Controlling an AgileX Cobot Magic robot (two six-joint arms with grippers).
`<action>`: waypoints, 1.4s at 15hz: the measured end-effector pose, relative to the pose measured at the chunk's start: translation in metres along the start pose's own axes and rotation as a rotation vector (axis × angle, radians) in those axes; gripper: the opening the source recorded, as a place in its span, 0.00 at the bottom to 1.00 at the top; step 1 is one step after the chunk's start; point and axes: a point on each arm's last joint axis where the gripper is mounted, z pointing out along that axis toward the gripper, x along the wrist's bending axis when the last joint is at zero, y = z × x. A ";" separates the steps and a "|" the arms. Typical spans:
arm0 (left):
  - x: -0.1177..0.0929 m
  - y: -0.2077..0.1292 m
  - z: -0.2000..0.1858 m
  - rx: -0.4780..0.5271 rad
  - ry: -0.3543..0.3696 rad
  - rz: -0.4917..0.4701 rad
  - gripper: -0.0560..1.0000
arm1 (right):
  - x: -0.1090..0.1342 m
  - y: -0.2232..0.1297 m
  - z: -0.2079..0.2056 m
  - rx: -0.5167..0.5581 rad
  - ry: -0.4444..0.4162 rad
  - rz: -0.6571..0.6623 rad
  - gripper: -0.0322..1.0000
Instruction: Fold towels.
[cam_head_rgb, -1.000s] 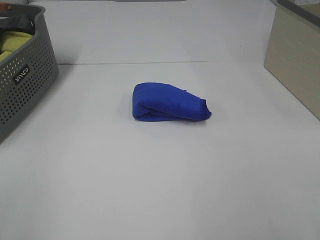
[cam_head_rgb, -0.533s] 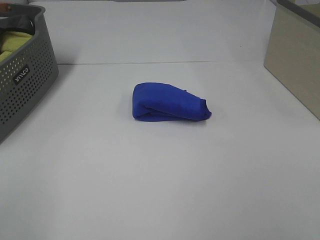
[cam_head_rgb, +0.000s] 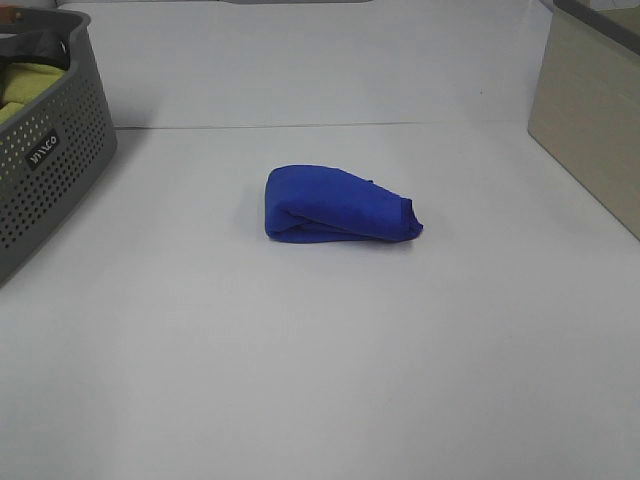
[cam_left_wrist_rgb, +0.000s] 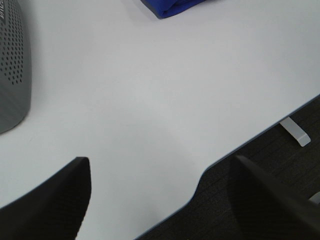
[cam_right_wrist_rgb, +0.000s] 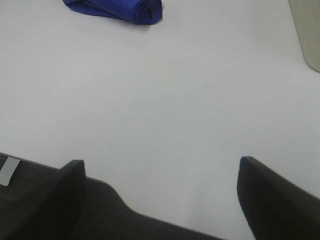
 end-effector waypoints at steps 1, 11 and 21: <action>0.000 0.000 0.000 0.000 -0.001 0.000 0.74 | 0.000 0.000 0.000 0.000 0.000 0.000 0.79; -0.007 -0.010 -0.017 -0.143 0.181 -0.067 0.74 | 0.000 -0.003 -0.006 -0.057 -0.101 0.065 0.79; -0.009 -0.013 -0.020 -0.173 0.207 -0.066 0.74 | 0.007 -0.015 -0.022 -0.185 -0.120 0.043 0.79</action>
